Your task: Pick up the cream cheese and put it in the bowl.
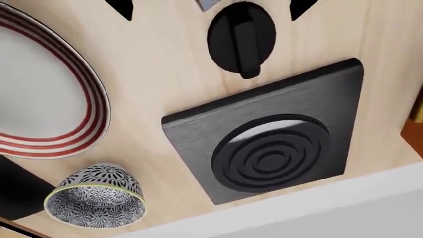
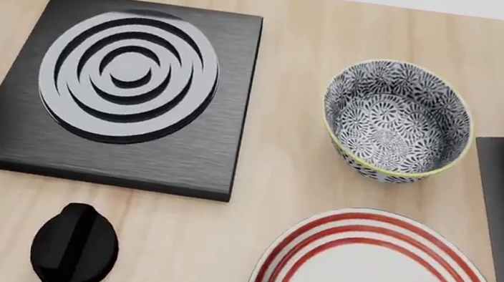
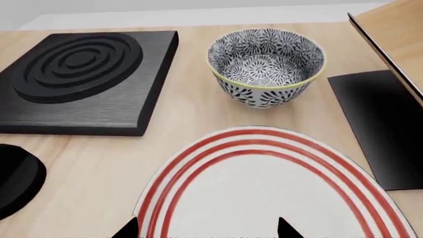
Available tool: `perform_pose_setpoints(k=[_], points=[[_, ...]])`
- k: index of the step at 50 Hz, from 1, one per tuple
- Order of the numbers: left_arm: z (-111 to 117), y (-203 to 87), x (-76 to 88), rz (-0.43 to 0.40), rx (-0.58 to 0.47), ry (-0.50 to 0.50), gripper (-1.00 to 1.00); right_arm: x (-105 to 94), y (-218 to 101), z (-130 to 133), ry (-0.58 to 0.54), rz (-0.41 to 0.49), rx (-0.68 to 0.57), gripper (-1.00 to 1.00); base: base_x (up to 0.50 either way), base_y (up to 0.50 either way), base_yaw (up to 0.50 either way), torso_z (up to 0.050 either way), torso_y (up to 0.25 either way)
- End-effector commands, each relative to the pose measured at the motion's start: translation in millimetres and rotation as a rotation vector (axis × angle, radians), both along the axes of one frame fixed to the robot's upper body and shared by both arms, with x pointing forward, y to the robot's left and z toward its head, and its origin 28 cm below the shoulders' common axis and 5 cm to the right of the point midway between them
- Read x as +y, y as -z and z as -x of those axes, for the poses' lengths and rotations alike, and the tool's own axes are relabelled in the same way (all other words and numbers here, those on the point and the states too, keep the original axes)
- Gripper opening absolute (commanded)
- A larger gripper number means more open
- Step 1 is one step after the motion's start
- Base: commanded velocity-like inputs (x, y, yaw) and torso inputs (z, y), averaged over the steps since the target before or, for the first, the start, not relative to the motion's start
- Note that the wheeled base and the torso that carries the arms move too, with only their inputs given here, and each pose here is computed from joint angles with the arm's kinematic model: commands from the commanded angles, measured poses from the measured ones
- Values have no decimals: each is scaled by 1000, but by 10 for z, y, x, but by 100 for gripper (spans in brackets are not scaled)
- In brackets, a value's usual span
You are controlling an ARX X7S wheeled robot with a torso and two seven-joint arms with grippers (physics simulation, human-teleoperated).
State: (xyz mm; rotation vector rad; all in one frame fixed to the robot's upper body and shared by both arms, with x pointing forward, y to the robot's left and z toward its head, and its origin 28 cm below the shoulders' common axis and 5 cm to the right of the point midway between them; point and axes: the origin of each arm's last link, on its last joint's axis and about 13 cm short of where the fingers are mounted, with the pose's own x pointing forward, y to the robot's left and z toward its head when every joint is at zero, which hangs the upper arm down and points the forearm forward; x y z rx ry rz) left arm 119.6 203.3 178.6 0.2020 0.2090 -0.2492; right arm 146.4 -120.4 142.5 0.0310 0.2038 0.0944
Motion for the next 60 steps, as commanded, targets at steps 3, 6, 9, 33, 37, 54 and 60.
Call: perform_pose_setpoints(k=[3, 6, 9, 33, 37, 54, 60], points=[[65, -73, 64, -81, 47, 31, 100, -9, 13, 14, 6, 6, -7, 100, 0, 0, 0, 0, 0], [76, -102, 106, -93, 56, 14, 100, -16, 19, 13, 9, 3, -6, 100, 0, 0, 0, 0, 0], [72, -142, 141, -113, 61, -1, 100, -14, 17, 16, 8, 5, -6, 100, 0, 0, 0, 0, 0], [0, -212, 225, -245, 252, -7, 100, -27, 28, 4, 10, -6, -3, 100, 0, 0, 0, 0, 0], [-22, -413, 227, -283, 260, -10, 100, -34, 27, 3, 11, -8, -4, 100, 0, 0, 0, 0, 0], [-84, -459, 186, -421, 309, 40, 100, -60, 38, 45, 19, -13, -4, 100, 0, 0, 0, 0, 0], [-133, -434, 185, -489, 321, 73, 100, -66, 38, 45, 21, -14, -3, 100, 0, 0, 0, 0, 0]])
